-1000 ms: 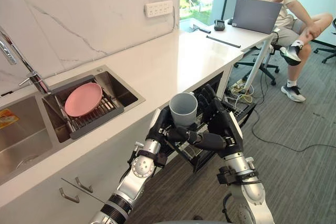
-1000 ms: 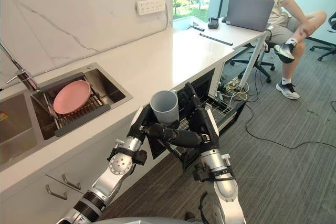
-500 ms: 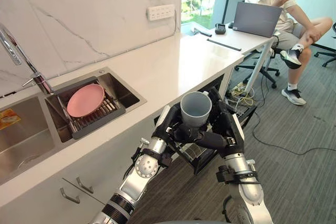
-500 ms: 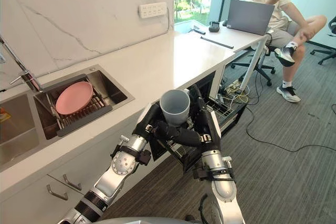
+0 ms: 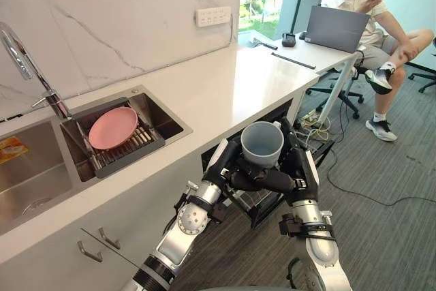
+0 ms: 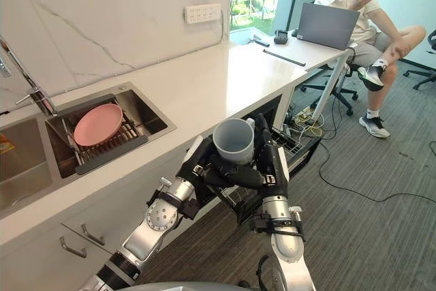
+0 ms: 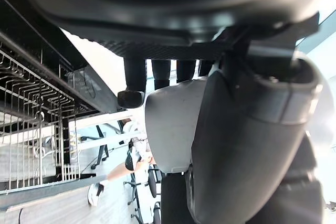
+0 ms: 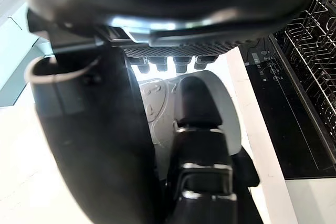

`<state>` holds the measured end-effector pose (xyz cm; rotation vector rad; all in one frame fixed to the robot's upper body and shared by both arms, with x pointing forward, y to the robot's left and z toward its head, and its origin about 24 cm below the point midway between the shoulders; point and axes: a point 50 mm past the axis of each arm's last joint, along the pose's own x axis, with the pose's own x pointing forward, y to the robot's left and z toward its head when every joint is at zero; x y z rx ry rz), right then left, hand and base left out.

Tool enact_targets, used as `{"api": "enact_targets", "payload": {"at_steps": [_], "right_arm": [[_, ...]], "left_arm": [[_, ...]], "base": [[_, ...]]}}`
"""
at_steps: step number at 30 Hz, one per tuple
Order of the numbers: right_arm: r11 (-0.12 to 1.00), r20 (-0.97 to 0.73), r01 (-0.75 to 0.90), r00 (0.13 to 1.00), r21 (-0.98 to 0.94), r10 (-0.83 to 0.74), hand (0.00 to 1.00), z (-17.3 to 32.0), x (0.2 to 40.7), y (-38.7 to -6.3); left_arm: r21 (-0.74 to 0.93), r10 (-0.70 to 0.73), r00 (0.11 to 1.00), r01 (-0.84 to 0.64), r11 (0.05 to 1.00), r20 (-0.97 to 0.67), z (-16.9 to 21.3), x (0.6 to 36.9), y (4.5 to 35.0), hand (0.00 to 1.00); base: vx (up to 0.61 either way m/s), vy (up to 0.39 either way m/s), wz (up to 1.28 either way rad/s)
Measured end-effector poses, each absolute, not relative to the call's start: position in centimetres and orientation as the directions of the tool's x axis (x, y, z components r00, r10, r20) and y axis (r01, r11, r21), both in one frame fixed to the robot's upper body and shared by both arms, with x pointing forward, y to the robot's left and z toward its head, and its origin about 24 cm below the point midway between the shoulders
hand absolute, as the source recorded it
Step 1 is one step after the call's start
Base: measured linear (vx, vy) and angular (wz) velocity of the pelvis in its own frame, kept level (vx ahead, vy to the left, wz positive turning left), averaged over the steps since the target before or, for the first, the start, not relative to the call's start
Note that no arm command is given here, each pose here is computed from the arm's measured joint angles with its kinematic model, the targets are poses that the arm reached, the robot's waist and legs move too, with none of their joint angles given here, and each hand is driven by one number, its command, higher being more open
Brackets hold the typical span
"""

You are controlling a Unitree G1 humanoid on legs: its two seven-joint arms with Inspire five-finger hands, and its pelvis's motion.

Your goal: Walk over to the sink, pick up the cup, carry it to the dishwasher, place the cup inside the dishwasher, then close the dishwasher door

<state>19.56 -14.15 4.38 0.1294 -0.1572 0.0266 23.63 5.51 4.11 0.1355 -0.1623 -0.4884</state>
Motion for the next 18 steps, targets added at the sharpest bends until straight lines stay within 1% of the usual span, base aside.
{"api": "enact_targets", "payload": {"at_steps": [11, 16, 17, 18], "right_arm": [[0.994, 0.144, -0.016, 0.990, 0.111, 0.000, 0.00, 4.1, 19.5, -14.1], [0.994, 0.139, -0.016, 0.990, 0.106, 0.001, 0.00, 4.0, 19.5, -14.1], [0.994, 0.137, -0.016, 0.991, 0.105, 0.002, 0.00, 3.9, 19.5, -14.1], [0.994, 0.133, -0.017, 0.991, 0.104, 0.003, 0.00, 3.8, 19.4, -14.1]], "left_arm": [[0.054, -0.504, 0.861, 0.501, 0.864, 0.069, 3.4, 22.7, 5.1, 0.00], [0.035, -0.504, 0.862, 0.502, 0.864, 0.056, 3.2, 22.6, 5.1, 0.00], [0.034, -0.502, 0.863, 0.501, 0.865, 0.053, 3.1, 22.6, 5.1, 1.00], [0.031, -0.499, 0.865, 0.498, 0.866, 0.048, 3.0, 22.5, 5.1, 1.00]], "base": [[0.00, 0.000, 0.00], [0.00, 0.000, 0.00], [0.00, 0.000, 0.00], [0.00, 0.000, 0.00]]}}
